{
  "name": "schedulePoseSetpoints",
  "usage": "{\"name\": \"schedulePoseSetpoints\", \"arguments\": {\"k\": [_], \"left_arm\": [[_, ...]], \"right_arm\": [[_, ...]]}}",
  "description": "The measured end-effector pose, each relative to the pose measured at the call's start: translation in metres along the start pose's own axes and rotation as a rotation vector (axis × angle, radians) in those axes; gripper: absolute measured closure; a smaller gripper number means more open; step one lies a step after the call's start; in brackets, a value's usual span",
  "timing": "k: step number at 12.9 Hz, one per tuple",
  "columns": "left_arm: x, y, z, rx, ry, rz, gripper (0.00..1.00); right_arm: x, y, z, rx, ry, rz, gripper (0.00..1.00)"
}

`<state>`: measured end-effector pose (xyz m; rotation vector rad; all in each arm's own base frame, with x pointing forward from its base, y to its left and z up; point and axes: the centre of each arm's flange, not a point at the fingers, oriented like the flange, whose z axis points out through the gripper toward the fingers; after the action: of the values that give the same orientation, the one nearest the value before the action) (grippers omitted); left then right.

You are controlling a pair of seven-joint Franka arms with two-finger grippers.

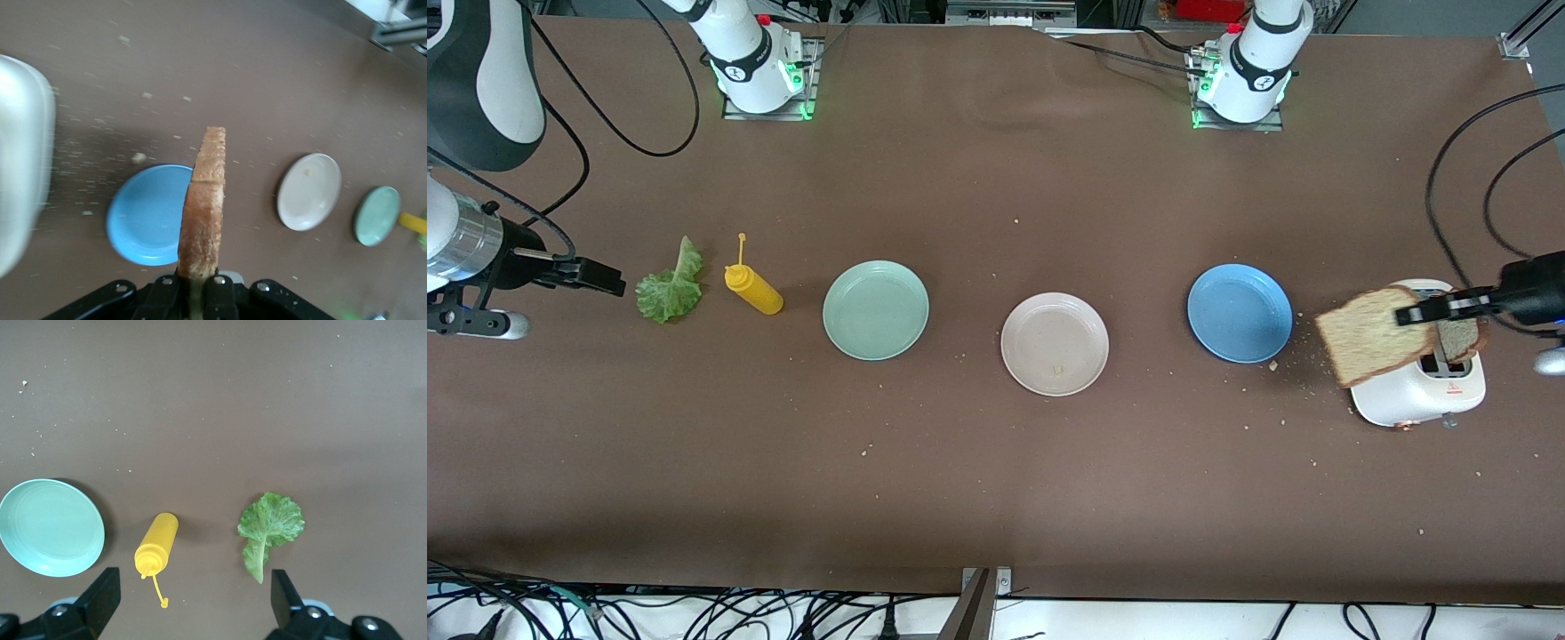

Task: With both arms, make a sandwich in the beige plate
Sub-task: 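Carry the toast slice over the beige plate with the left gripper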

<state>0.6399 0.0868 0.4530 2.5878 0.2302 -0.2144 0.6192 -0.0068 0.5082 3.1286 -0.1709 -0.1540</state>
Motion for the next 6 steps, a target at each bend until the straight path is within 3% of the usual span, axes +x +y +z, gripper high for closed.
{"name": "schedulePoseSetpoints", "arguments": {"k": [3, 6], "left_arm": [[0.017, 0.053, 0.085, -0.073, -0.110, 0.136, 0.92], [0.026, 0.089, 0.147, -0.150, -0.151, 0.245, 0.92]], "right_arm": [[0.000, 0.000, 0.000, 0.000, 0.000, 0.000, 0.00], [0.000, 0.000, 0.000, 0.000, 0.001, 0.000, 0.00]]}}
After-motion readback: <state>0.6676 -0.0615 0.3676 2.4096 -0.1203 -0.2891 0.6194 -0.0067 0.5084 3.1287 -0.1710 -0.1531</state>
